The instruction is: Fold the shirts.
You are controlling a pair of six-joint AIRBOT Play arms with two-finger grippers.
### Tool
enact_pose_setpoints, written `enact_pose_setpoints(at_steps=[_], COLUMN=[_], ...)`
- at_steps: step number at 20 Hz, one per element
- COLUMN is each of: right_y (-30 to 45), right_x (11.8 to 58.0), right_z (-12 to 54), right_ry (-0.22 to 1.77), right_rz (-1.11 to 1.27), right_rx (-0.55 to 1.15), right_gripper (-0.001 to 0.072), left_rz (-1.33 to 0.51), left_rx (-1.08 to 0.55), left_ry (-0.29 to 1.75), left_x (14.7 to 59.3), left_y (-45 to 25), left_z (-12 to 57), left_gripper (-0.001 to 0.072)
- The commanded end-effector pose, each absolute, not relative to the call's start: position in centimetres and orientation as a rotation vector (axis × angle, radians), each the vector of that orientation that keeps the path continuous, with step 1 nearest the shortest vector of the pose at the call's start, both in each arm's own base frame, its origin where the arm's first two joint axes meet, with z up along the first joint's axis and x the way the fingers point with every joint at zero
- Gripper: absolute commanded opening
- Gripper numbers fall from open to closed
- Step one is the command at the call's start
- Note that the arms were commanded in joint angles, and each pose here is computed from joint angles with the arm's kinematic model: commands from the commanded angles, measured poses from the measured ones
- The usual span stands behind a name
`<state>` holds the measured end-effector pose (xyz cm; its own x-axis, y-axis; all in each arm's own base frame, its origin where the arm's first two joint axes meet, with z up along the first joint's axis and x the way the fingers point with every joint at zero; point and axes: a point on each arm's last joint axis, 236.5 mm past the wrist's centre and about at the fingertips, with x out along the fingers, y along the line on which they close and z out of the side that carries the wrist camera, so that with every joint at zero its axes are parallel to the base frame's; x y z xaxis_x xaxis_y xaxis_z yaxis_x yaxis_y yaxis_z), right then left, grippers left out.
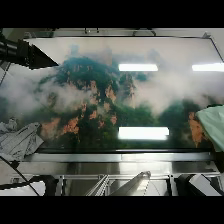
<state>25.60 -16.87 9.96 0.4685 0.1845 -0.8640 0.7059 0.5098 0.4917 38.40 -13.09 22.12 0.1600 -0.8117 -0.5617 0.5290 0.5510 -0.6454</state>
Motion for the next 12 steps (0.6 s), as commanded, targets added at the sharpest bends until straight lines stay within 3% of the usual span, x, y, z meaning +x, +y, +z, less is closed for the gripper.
enact_pose_setpoints(at_steps=[1, 4, 7, 12], right_y=[-4.8, 5.4, 15.5, 21.8], right_x=[35.2, 35.5, 32.0, 28.2], right_z=[19.2, 20.5, 20.6, 11.9], right_ry=[0.814, 0.852, 0.893, 0.997], right_rz=[0.209, 0.47, 0.703, 0.689], right_rx=[0.892, 0.7, 0.515, 0.161], right_gripper=[0.002, 0.002, 0.0019, 0.0019], left_rz=[-0.92, -0.81, -0.764, -0.703], left_rx=[-0.287, -0.271, -0.342, -0.462], left_ry=[0.951, 0.974, 0.997, 1.085], left_x=[37.8, 35.1, 30.5, 23.9], left_y=[-12.8, -12.0, -12.9, -14.8], left_z=[24.4, 24.0, 20.9, 11.5], left_gripper=[0.0015, 0.0016, 0.0016, 0.0017])
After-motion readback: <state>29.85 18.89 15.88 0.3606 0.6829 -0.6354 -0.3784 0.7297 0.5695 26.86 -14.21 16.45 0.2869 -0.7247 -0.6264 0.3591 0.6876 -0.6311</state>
